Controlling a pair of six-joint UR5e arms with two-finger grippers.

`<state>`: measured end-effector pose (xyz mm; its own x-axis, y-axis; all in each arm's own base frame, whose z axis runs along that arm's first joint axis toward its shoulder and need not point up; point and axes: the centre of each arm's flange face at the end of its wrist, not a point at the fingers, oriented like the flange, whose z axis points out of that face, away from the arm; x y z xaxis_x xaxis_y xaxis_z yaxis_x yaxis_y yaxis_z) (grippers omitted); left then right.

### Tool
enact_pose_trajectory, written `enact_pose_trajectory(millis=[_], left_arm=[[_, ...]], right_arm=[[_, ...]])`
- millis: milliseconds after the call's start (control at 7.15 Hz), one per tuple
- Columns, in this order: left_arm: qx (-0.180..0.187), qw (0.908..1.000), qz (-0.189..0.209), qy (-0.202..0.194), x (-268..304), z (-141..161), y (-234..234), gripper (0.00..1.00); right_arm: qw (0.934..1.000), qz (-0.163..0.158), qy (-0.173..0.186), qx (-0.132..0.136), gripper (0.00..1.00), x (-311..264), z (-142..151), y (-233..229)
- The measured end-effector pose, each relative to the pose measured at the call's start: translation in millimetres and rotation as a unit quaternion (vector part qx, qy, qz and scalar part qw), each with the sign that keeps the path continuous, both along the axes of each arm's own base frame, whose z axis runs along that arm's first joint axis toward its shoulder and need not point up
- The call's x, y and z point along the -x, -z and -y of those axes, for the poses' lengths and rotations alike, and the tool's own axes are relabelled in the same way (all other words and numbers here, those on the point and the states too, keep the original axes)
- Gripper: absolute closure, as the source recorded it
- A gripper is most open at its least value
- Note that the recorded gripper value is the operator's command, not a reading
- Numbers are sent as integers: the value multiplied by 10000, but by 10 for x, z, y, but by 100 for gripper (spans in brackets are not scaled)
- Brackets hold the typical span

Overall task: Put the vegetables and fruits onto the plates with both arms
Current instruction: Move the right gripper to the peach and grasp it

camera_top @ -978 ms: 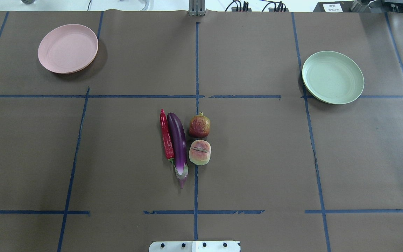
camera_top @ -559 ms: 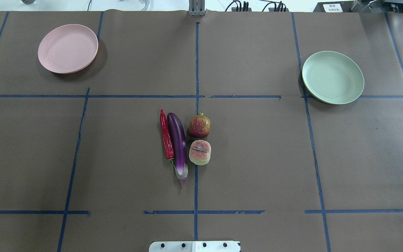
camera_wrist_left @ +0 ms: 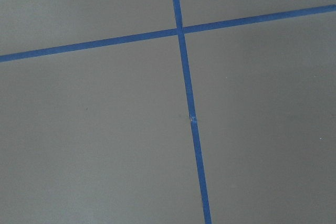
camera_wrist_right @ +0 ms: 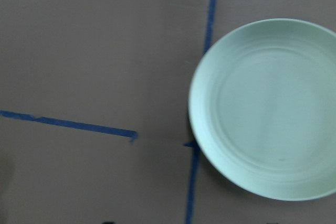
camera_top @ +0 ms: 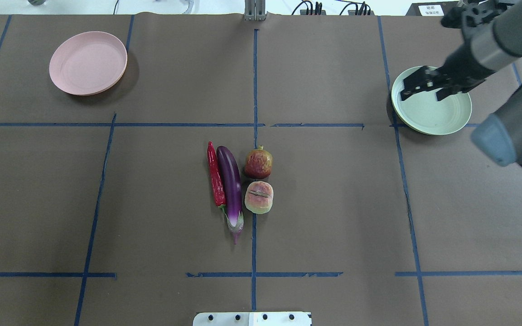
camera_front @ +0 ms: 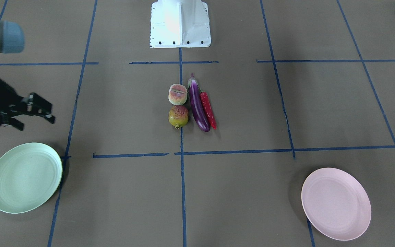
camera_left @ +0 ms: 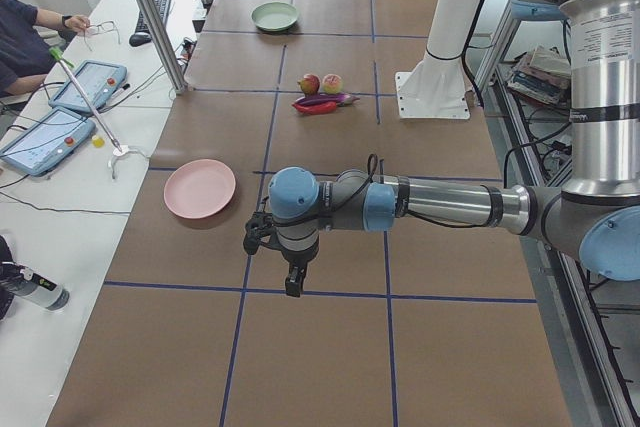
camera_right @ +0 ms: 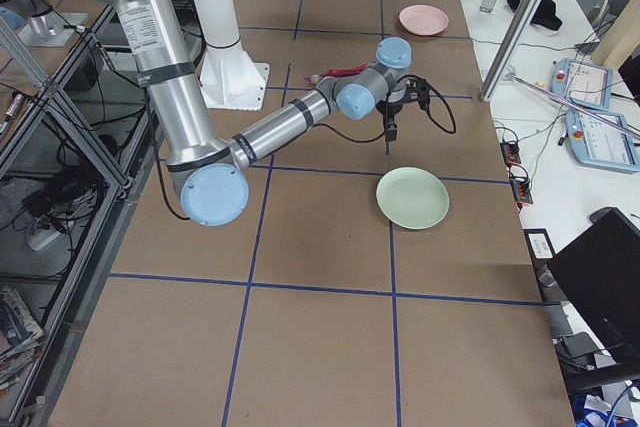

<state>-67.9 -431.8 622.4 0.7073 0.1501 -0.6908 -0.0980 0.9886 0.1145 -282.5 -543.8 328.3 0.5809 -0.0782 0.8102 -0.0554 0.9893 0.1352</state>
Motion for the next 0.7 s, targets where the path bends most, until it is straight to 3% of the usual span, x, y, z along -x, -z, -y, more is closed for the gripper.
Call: enact_pose_trajectory(millis=[280, 699], left_arm=[[-6, 10000, -3, -3, -2, 5, 5, 0], [-14, 10000, -4, -7, -3, 9, 9, 0]], right_arm=[[9989, -36, -430, 157, 0, 1307, -480, 780], [9953, -561, -738, 290, 0, 2466, -1065, 1692]])
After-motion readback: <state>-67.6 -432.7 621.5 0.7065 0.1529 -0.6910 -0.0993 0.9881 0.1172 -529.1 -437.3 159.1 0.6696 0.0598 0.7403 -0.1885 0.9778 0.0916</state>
